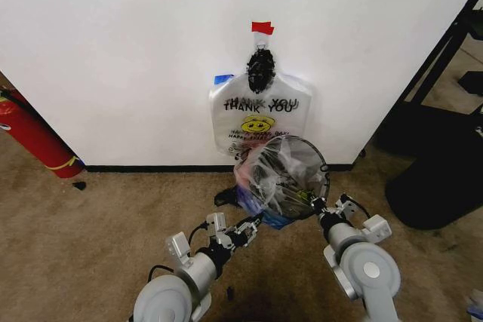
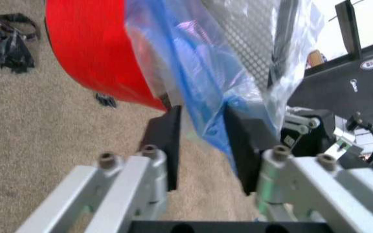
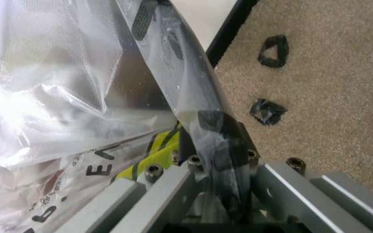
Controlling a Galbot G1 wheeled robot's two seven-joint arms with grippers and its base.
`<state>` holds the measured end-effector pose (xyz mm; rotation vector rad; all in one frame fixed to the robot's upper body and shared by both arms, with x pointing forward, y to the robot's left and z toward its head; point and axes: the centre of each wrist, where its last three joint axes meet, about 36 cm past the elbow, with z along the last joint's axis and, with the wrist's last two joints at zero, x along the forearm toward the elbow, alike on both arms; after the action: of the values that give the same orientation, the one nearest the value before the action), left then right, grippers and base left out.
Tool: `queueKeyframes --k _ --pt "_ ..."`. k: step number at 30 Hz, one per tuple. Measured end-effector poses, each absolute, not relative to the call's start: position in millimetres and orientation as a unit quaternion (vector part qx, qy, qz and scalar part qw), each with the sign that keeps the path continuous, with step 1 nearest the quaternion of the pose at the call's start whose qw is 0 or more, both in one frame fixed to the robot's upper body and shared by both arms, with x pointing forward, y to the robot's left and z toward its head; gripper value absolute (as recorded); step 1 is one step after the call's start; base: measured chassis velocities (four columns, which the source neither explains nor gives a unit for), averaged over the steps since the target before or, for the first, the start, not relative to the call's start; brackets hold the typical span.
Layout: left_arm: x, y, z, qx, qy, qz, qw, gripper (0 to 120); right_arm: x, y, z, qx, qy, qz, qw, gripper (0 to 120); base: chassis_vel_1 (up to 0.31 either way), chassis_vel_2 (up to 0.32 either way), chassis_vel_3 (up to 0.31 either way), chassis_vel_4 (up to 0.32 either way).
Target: Pick up the garbage bag from the wall and place it over the trash bin.
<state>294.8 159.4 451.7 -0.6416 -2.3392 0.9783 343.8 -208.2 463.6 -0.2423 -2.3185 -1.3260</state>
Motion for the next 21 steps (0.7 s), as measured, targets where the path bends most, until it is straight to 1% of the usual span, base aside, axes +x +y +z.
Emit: queueKeyframes --k 3,4,6,16,21 --pt "295.0 160.4 453.0 -0.236 -0.865 0.360 0.258 13 343.4 -208.9 462.8 -0.090 -0.841 -0.481 0.228 0 0.000 0.000 0.000 0.000" --pt "295.6 160.4 454.6 -0.236 -0.866 0.360 0.256 7 343.4 -209.5 462.5 -0.091 -0.841 -0.482 0.228 0 0.000 0.000 0.000 0.000" --pt "296.0 160.2 456.2 -0.237 -0.866 0.359 0.254 0 343.6 -210.0 461.9 -0.092 -0.841 -0.482 0.229 0 0.000 0.000 0.000 0.000" --pt "289.8 159.9 458.8 -0.243 -0.868 0.354 0.251 0 343.7 -210.1 463.2 -0.093 -0.840 -0.483 0.228 0 0.000 0.000 0.000 0.000" --pt "296.7 164.3 430.2 -0.221 -0.885 0.313 0.265 0 342.3 -209.7 467.3 -0.087 -0.839 -0.487 0.226 0 0.000 0.000 0.000 0.000"
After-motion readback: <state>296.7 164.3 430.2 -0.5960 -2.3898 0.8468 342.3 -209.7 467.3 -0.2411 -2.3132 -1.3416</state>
